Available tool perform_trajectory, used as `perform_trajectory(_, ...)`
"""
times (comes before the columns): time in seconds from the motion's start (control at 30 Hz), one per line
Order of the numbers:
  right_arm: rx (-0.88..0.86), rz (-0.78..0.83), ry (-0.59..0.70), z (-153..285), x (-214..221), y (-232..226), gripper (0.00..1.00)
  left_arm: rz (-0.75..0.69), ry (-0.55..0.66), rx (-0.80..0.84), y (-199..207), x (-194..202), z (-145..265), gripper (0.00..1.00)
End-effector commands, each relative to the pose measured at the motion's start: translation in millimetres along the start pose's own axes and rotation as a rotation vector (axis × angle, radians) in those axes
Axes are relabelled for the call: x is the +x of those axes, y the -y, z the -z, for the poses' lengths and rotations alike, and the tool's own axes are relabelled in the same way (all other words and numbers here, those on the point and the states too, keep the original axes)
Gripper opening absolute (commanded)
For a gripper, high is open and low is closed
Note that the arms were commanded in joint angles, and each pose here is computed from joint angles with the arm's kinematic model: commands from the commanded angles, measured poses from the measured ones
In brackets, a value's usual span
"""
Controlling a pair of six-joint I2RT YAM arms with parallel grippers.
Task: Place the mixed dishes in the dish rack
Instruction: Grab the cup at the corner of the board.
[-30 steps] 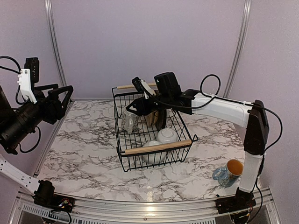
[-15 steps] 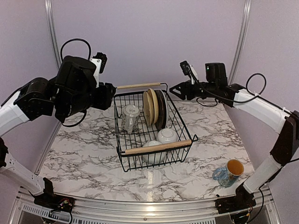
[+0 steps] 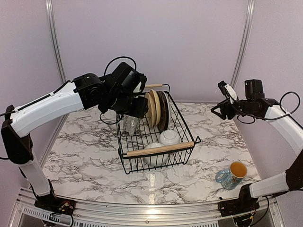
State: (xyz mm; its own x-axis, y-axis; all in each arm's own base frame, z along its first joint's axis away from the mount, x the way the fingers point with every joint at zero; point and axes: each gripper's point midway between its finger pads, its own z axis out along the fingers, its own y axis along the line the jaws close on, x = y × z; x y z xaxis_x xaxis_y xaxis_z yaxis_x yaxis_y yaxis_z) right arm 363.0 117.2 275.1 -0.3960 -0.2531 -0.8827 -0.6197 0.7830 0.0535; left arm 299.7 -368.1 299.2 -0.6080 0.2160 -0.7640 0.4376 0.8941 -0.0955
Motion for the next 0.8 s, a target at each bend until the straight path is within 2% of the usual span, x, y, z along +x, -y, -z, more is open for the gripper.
perform_trajectory(0.0,-0.077,0.277,-0.282,29,73,-20,0.60,-0.014,0.014,0.136,27,-13,1,0.47)
perform_trajectory(0.2,-0.171,0.469,-0.462,69,133,-41,0.60,-0.035,0.035,0.211,46,-22,2,0.47)
perform_trajectory(0.47,-0.312,0.564,-0.711,105,190,-57,0.59,-0.048,0.039,0.258,57,-16,7,0.49)
perform_trajectory(0.77,-0.296,0.645,-0.847,120,212,-44,0.59,-0.035,0.060,0.265,49,-5,15,0.50)
